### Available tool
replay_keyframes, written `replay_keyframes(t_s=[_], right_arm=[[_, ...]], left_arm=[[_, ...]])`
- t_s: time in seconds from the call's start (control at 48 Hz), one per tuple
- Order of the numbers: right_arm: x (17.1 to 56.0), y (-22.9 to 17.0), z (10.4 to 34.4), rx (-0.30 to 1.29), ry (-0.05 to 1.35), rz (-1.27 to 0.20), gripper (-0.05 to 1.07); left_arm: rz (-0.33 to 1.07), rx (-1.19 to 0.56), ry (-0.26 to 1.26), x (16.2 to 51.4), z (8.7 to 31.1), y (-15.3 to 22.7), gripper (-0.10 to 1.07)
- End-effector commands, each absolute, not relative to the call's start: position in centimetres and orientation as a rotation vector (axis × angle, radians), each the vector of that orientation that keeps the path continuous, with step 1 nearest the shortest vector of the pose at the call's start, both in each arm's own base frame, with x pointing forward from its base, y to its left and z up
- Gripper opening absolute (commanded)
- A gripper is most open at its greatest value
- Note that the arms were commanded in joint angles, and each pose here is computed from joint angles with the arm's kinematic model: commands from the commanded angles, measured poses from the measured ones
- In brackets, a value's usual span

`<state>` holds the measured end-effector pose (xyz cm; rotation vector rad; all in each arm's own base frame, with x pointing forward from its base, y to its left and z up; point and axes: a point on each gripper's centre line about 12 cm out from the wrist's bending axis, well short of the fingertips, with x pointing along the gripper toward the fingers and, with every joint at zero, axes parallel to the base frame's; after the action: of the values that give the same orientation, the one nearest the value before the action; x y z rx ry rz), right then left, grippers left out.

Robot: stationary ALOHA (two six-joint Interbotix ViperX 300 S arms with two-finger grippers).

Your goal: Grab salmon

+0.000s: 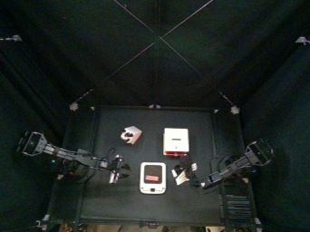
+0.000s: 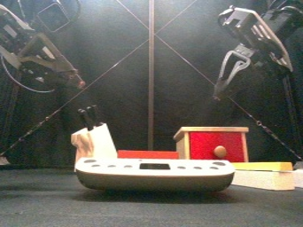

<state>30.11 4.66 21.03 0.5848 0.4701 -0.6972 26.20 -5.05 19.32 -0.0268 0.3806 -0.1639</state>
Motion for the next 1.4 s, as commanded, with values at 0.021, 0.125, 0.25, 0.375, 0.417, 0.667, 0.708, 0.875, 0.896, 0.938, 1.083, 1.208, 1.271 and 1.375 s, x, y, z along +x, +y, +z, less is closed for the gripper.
replay_keyframes(t_s=[0.021, 0.125, 0.25, 0.375, 0.417, 0.667, 0.708, 0.875, 0.896, 0.938, 1.083, 1.208, 1.271, 1.375], right_arm=[[29.8, 3.5, 22.2, 0.677, 0.452, -0.597, 0.41], [29.2, 1.9, 21.9, 0.748, 0.458, -0.518, 0.41], [28.8, 0.1, 22.2, 0.762, 0.433, -0.441, 0.41], [28.6, -1.1, 23.6, 0.662, 0.386, -0.333, 0.41], [28.7, -1.2, 24.0, 0.640, 0.379, -0.302, 0.42], [28.8, 0.3, 24.4, 0.801, 0.405, -0.193, 0.43], [28.8, 0.6, 24.5, 0.840, 0.403, -0.199, 0.43], [29.3, -0.9, 26.0, 0.812, 0.338, -0.267, 0.43], [29.3, -1.0, 26.1, 0.800, 0.334, -0.266, 0.43], [29.3, -1.3, 26.3, 0.747, 0.327, -0.265, 0.43], [29.6, -1.6, 27.1, 0.660, 0.306, -0.248, 0.43], [29.7, -1.7, 27.5, 0.598, 0.300, -0.221, 0.43], [29.6, -1.5, 27.3, 0.568, 0.311, -0.201, 0.43], [29.5, -1.1, 26.9, 0.549, 0.329, -0.176, 0.43]], left_arm=[[-0.153, -0.028, 0.340, 26.6, 20.1, -4.8, 0.74], [-0.136, -0.032, 0.323, 26.7, 20.3, -4.3, 0.74], [-0.111, -0.044, 0.282, 26.8, 21.0, -3.7, 0.74], [-0.078, -0.071, 0.218, 26.7, 21.7, -2.9, 0.73], [-0.066, -0.078, 0.200, 26.6, 21.8, -2.7, 0.73], [-0.014, -0.137, 0.128, 25.0, 22.8, -1.6, 0.73], [-0.009, -0.133, 0.100, 24.7, 23.4, -1.4, 0.73], [0.058, -0.084, -0.075, 23.4, 27.1, 0.8, 0.73], [0.062, -0.081, -0.078, 23.2, 27.0, 0.9, 0.73], [0.068, -0.085, -0.077, 23.0, 26.7, 1.0, 0.73], [0.103, -0.168, -0.068, 22.9, 26.3, 1.4, 0.73], [0.113, -0.179, -0.082, 23.1, 26.9, 1.6, 0.73], [0.111, -0.175, -0.074, 23.0, 26.7, 1.5, 0.73], [0.111, -0.171, -0.073, 23.0, 26.7, 1.5, 0.73]])
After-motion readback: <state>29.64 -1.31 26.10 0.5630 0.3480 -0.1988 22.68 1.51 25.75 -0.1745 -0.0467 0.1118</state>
